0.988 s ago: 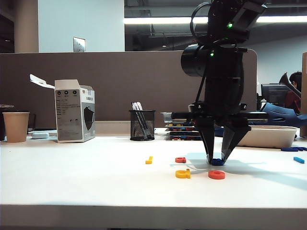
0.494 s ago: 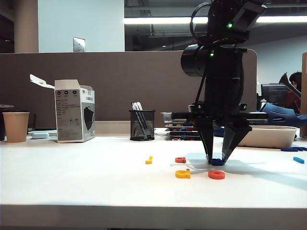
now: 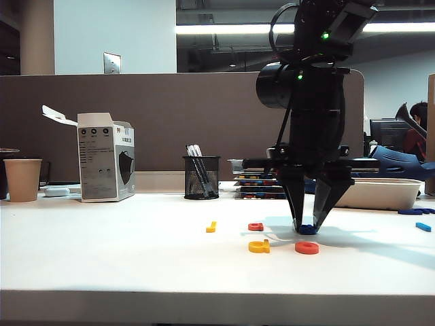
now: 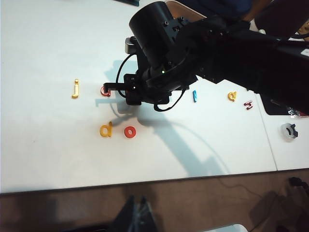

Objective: Select the appropriate letters from the row of letter magnets placed on the table to arrange into the word "dog".

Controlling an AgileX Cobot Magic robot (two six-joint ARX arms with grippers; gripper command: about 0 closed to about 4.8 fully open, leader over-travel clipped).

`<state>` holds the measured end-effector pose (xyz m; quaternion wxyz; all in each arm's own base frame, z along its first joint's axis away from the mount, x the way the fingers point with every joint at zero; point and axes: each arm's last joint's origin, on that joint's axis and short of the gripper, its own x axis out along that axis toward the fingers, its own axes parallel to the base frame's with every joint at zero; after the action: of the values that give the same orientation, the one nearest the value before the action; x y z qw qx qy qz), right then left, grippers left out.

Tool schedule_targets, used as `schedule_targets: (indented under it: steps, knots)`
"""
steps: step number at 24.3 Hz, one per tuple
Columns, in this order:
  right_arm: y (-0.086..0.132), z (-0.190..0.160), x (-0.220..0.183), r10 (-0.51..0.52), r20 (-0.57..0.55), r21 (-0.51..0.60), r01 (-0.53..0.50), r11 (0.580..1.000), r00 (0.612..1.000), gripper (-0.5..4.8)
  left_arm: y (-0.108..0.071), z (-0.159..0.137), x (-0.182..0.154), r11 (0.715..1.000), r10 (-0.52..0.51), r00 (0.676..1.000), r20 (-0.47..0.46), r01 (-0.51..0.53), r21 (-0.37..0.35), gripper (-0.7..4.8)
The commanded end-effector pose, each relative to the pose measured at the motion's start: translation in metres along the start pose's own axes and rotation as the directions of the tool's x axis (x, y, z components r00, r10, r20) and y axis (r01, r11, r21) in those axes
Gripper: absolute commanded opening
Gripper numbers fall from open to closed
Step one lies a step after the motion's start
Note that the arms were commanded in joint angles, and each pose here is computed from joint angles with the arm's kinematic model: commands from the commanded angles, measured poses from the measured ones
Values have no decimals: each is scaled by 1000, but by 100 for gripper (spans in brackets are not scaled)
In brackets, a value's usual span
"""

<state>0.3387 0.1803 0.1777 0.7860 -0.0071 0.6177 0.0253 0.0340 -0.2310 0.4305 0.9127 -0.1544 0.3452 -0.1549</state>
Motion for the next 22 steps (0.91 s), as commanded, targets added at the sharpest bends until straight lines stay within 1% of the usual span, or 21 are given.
schedule_targets:
  steps: [1, 7, 12, 15, 19, 22]
  knots:
    - [0, 0, 0, -5, -3, 0, 5, 1000, 1000, 83, 0, 1, -1, 1000, -2, 1000, 4, 2, 3, -5]
    - [-1, -1, -5, -19, 2, 0, 19, 1000, 1000, 84, 0, 1, -1, 1000, -2, 1000, 3, 2, 3, -5]
    - [-3, -2, -22, -12, 40, 3, 12, 1000, 999, 84, 0, 1, -1, 1000, -2, 1000, 4, 2, 3, -5]
    - [-6, -3, -40, 0, 69, 7, -1, 1000, 998, 84, 0, 1, -1, 1000, -2, 1000, 4, 2, 3, -5]
    - [-11, -11, -57, -10, 49, 5, 10, 1000, 999, 85, 0, 1, -1, 1000, -2, 1000, 3, 2, 3, -5]
    - [-15, -17, -64, -33, 12, 4, 33, 999, 999, 85, 0, 1, -1, 1000, -2, 1000, 4, 2, 4, -5]
